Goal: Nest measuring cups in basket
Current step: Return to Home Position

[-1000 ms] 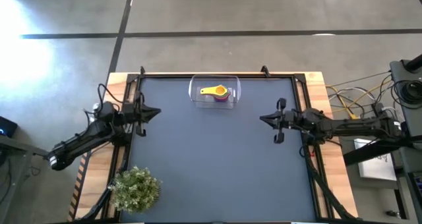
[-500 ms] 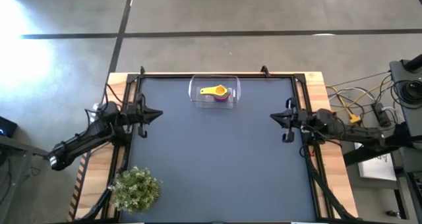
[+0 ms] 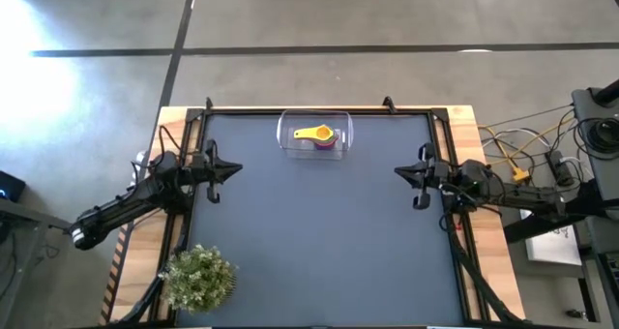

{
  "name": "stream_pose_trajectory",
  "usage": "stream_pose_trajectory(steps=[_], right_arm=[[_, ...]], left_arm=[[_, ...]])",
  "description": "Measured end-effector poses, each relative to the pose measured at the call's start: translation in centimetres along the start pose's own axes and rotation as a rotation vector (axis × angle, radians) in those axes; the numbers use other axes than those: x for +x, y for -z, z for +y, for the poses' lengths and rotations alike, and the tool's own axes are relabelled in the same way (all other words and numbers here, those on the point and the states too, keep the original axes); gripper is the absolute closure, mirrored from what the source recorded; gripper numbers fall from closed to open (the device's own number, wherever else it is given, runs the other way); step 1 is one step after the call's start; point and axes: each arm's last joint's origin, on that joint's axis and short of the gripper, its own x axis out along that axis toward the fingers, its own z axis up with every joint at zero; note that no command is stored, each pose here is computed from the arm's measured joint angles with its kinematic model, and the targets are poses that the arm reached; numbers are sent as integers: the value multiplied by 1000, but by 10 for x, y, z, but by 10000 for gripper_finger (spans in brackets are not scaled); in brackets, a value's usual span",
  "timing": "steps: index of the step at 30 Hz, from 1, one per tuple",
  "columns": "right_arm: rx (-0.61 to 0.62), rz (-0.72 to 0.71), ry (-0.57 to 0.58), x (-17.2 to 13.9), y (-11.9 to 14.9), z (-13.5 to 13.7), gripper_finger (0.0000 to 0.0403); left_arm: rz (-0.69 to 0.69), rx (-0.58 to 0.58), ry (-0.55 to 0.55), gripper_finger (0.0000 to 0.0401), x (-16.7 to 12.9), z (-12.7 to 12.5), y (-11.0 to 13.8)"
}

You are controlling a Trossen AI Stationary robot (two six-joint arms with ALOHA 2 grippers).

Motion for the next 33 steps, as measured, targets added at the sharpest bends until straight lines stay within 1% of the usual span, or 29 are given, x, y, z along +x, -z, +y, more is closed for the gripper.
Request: stream_pose_trajectory(steps=[3,6,10,14,22,26,30,33], right_arm=[[0,26,-2,0,2,0,394],[-2,85,-2,1,8,1,394],[8,141,55,1,13,0,394],[17,151,66,1,14,-1,394],[-20,158,66,2,14,-1,394],[2,150,72,2,13,-1,394],[-45,151,68,2,13,-1,394],[-53,151,67,2,13,-1,394]], left_arm=[[3,-4,2,401,0,0,0],[12,-7,2,401,1,0,1],[25,-11,2,401,1,0,2],[39,-11,1,401,2,1,3],[92,-25,1,401,5,2,8],[123,-43,1,401,7,2,11],[151,-55,1,401,8,3,14],[166,-65,0,401,9,3,15]])
